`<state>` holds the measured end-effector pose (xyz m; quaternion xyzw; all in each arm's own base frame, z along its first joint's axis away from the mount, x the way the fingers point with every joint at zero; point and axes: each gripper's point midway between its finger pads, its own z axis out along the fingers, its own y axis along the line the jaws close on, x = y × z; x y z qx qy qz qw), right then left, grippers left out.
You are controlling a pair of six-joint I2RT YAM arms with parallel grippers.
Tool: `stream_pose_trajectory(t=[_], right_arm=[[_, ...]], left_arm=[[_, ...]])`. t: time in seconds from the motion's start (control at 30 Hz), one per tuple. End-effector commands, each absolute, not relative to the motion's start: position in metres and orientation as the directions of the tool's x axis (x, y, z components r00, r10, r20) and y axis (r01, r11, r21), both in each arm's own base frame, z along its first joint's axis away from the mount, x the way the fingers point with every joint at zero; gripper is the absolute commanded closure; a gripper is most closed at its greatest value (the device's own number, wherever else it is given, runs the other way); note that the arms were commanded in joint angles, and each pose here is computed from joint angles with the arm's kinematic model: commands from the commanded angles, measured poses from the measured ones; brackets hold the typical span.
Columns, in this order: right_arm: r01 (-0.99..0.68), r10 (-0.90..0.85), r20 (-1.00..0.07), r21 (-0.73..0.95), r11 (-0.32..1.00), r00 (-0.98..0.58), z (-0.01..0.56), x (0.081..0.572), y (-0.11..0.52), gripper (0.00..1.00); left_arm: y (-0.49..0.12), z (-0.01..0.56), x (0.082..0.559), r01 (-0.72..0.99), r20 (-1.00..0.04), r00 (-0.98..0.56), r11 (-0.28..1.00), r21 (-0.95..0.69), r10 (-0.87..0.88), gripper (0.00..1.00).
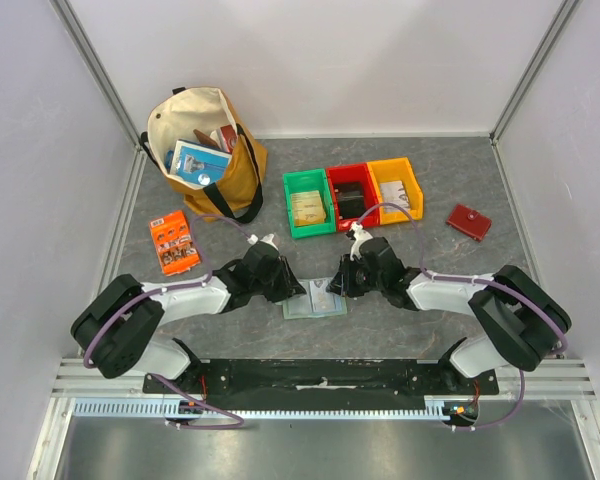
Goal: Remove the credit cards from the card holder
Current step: Remove the credit card from the card holder.
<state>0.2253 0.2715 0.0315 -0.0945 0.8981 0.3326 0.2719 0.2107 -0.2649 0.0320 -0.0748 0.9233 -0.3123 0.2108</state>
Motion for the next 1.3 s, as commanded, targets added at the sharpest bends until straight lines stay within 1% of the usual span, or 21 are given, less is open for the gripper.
stream_pose_trajectory(t=[0.0,0.13,0.27,0.5,0.7,0.97,1.2,1.27], right_arm=[[-0.305,0.0,-0.489,0.543,0.783,-0.872,0.007,0.209,0.259,0.76],[-0.298,0.003,-0.478,0.553,0.778,-0.878,0.005,0.207,0.259,0.77],[-0.295,0.005,-0.472,0.559,0.775,-0.881,0.004,0.206,0.259,0.77],[-0.286,0.012,-0.464,0.566,0.773,-0.886,0.002,0.205,0.257,0.78],[-0.28,0.019,-0.46,0.571,0.772,-0.888,0.002,0.205,0.255,0.78],[-0.273,0.025,-0.454,0.578,0.769,-0.891,0.001,0.205,0.253,0.78],[-0.269,0.025,-0.443,0.586,0.764,-0.896,0.0,0.203,0.254,0.78],[-0.267,0.027,-0.443,0.587,0.764,-0.896,0.0,0.203,0.254,0.78]], left_arm=[[-0.283,0.057,0.213,0.01,-0.329,-0.887,0.699,-0.715,-0.324,0.7],[-0.287,0.055,0.212,0.002,-0.315,-0.888,0.681,-0.732,-0.336,0.63],[-0.291,0.046,0.21,-0.017,-0.284,-0.898,0.671,-0.742,-0.337,0.6],[-0.298,0.033,0.203,-0.051,-0.219,-0.916,0.637,-0.769,-0.337,0.6],[-0.296,0.028,0.201,-0.056,-0.213,-0.916,0.634,-0.771,-0.34,0.6],[-0.301,0.035,0.198,-0.042,-0.203,-0.916,0.585,-0.81,-0.347,0.7],[-0.307,0.037,0.2,-0.036,-0.195,-0.918,0.562,-0.827,-0.345,0.71],[-0.308,0.037,0.2,-0.036,-0.191,-0.92,0.557,-0.83,-0.343,0.74]])
